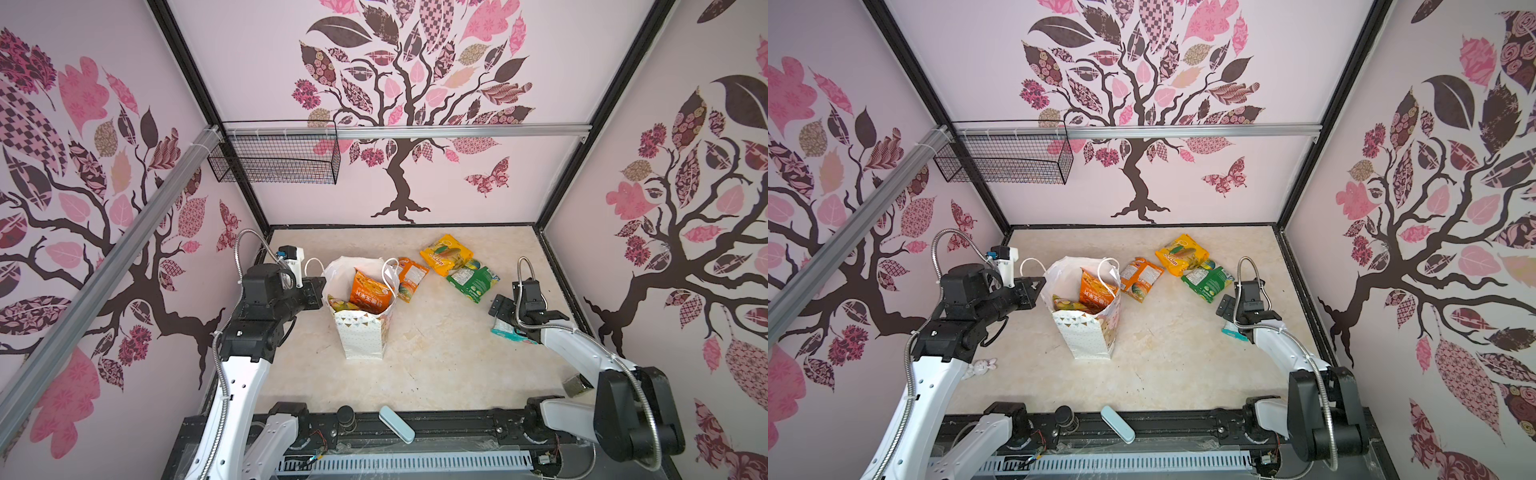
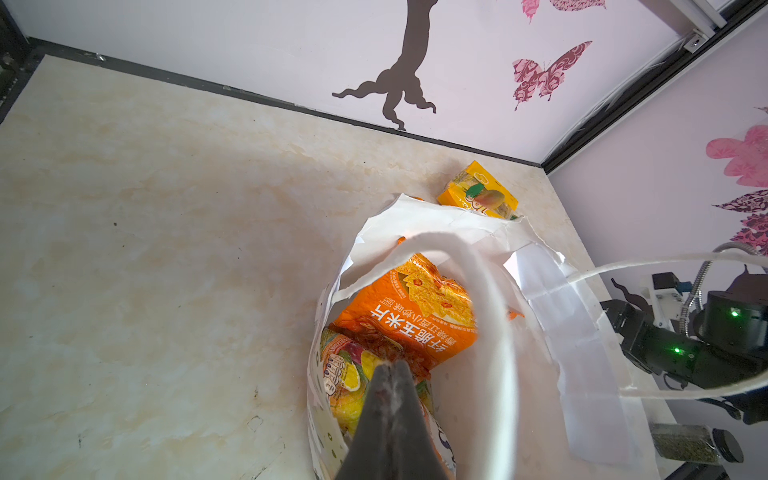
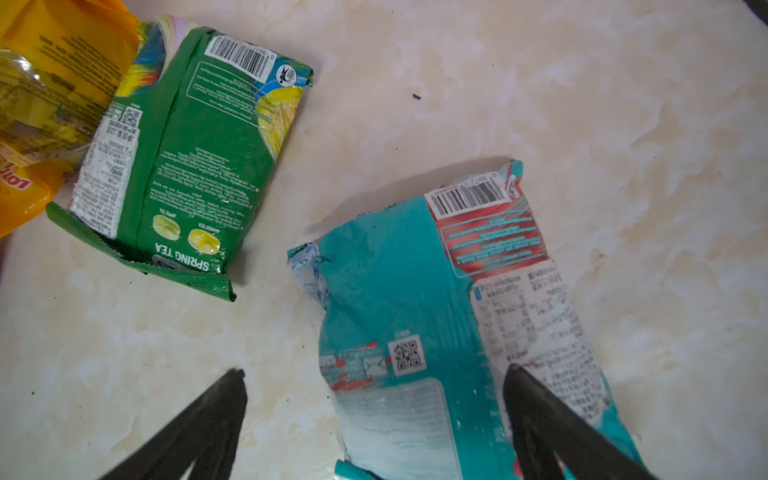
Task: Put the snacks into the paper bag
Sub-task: 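Lower the right gripper onto the edge of the teal packet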
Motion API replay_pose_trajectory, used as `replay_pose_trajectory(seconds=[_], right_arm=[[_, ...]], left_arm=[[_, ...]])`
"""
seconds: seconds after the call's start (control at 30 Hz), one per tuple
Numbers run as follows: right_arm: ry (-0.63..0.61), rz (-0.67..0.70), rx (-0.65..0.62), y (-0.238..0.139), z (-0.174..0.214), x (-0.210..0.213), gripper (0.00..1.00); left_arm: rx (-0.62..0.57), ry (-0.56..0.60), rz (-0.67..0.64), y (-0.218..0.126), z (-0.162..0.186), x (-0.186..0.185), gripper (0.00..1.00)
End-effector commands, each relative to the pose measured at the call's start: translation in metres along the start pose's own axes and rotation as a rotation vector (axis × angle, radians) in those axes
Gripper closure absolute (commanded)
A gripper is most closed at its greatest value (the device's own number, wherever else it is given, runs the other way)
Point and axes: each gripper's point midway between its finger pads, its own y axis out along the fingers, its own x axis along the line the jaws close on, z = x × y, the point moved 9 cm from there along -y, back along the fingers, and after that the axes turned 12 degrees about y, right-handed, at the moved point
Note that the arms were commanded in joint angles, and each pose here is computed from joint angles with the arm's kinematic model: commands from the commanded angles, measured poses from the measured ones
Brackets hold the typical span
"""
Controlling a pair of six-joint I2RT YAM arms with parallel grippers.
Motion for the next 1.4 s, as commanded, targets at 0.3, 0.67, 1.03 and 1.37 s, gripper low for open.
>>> replay_pose_trajectory(seconds=[0.3,0.67,1.03,1.37], right_arm=[[-0.04,-0.025,0.073,0.008,-0.003,0.01,0.02],[-0.021,-0.105,0.23,0.014,0.014,0.015,0.03],[0.079,-0.273,0.377,-0.001,0.045,0.013,0.07],[-0.061,-0.415,0.444,-0.037,0.07,0.049,0.11]], left_arm=[[0.007,-0.007,-0.006,0.002,0.008,0.003,0.96],[0.002,-0.004,-0.015,0.0,0.007,0.003,0.96],[0.003,-0.008,-0.009,0.001,0.007,0.003,0.96],[0.003,-0.008,-0.008,0.001,0.007,0.004,0.96]])
